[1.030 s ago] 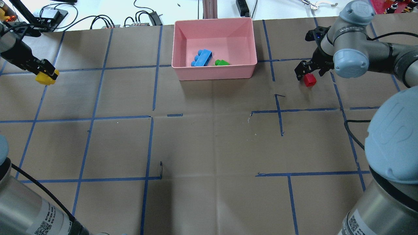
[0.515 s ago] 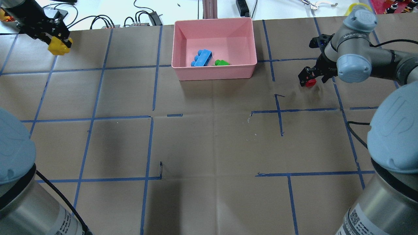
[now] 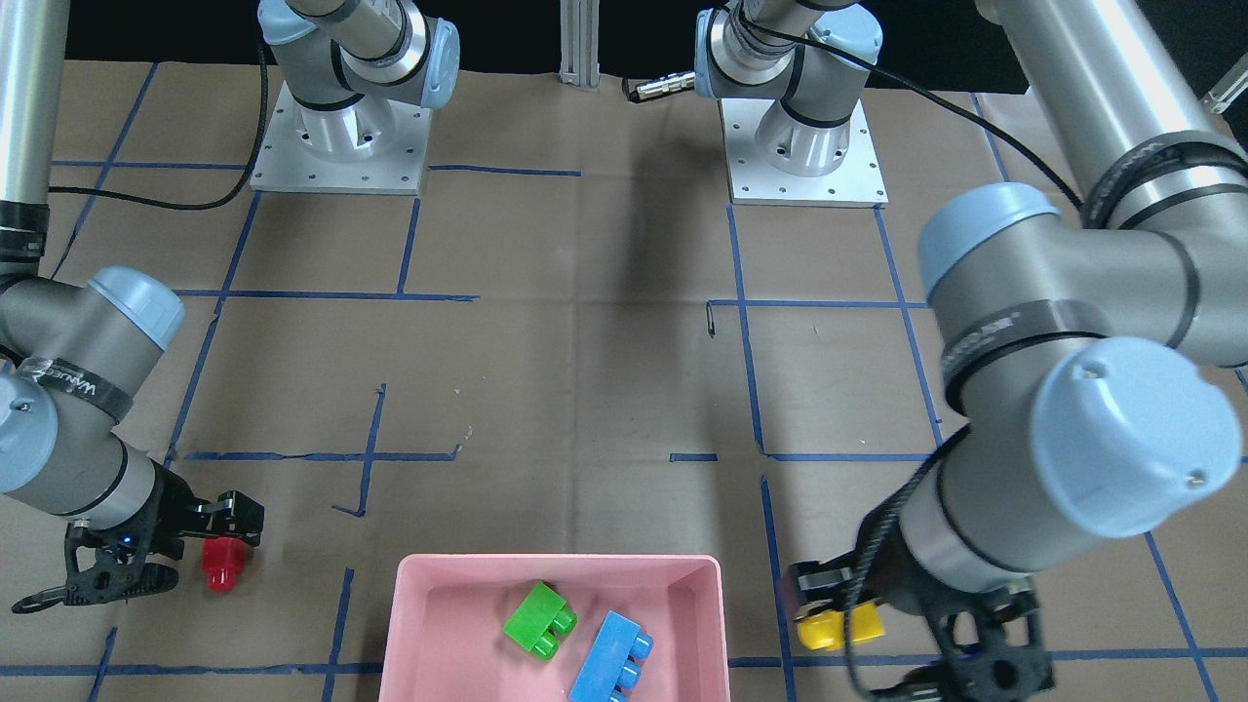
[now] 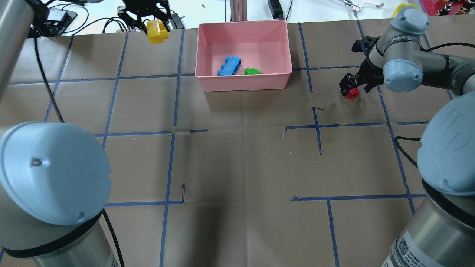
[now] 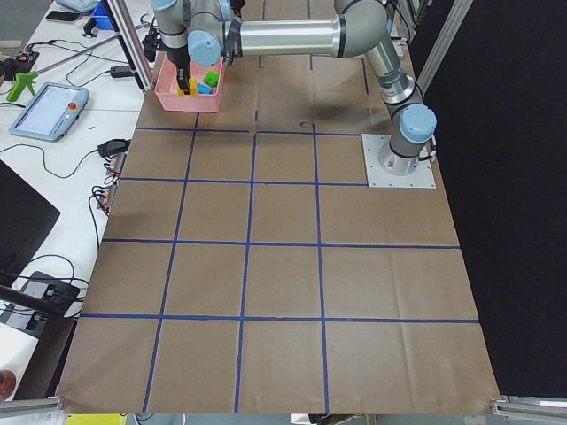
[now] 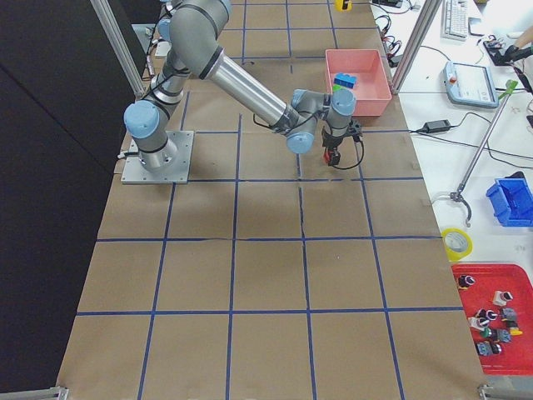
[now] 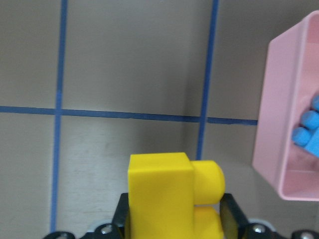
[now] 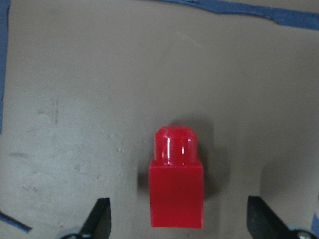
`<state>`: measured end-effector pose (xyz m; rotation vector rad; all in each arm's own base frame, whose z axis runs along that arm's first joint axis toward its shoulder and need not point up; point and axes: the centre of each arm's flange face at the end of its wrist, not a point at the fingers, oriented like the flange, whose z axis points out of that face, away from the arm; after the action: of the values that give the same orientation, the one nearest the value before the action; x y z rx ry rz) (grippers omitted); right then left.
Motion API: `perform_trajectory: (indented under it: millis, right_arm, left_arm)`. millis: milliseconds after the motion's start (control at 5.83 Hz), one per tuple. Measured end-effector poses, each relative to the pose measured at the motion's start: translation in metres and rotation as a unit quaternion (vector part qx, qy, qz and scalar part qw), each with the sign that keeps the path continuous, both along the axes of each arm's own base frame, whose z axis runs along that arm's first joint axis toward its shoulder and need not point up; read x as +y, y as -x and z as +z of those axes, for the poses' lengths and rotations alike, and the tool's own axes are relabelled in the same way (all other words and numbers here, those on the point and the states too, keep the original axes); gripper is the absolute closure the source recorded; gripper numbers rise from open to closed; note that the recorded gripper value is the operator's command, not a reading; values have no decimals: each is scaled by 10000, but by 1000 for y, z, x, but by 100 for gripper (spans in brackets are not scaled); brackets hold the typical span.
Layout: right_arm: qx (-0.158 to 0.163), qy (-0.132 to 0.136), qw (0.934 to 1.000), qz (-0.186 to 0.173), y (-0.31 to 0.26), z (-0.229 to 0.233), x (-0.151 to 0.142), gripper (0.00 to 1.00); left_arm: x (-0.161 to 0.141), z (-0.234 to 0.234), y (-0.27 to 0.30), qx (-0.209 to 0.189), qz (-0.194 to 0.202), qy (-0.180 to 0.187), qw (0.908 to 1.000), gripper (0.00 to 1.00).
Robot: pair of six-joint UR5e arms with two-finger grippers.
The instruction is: Put all blocks into box
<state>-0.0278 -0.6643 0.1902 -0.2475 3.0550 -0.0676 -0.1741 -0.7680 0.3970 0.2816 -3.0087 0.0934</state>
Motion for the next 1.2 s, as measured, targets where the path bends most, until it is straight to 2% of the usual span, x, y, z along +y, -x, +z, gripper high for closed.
perform_trajectory:
  millis: [172,343,515,687,1030,1201]
  right_arm:
    - [-10,-18,10000,0,0,-2,1,29]
    - [-23,-40,10000,5,-1,-4,2,48]
    - [-25,-43,10000,12,-1,-5,3,75]
    - [-8,-35,10000,21,-1,-4,3,91]
    - [55,38,10000,50,0,6,0,91]
    - [92,137,9998,57,1,20,-4,92]
  left_arm:
    - [-17,-28,54,68,172,20,9998,87]
    - [-30,-60,90,92,228,63,9997,81]
    - [-35,-85,107,83,248,77,9996,27]
    - [-37,-99,112,15,254,68,9997,1]
    - [-37,-95,114,-81,253,162,9995,0]
    - [-34,-73,111,-69,260,282,9992,0]
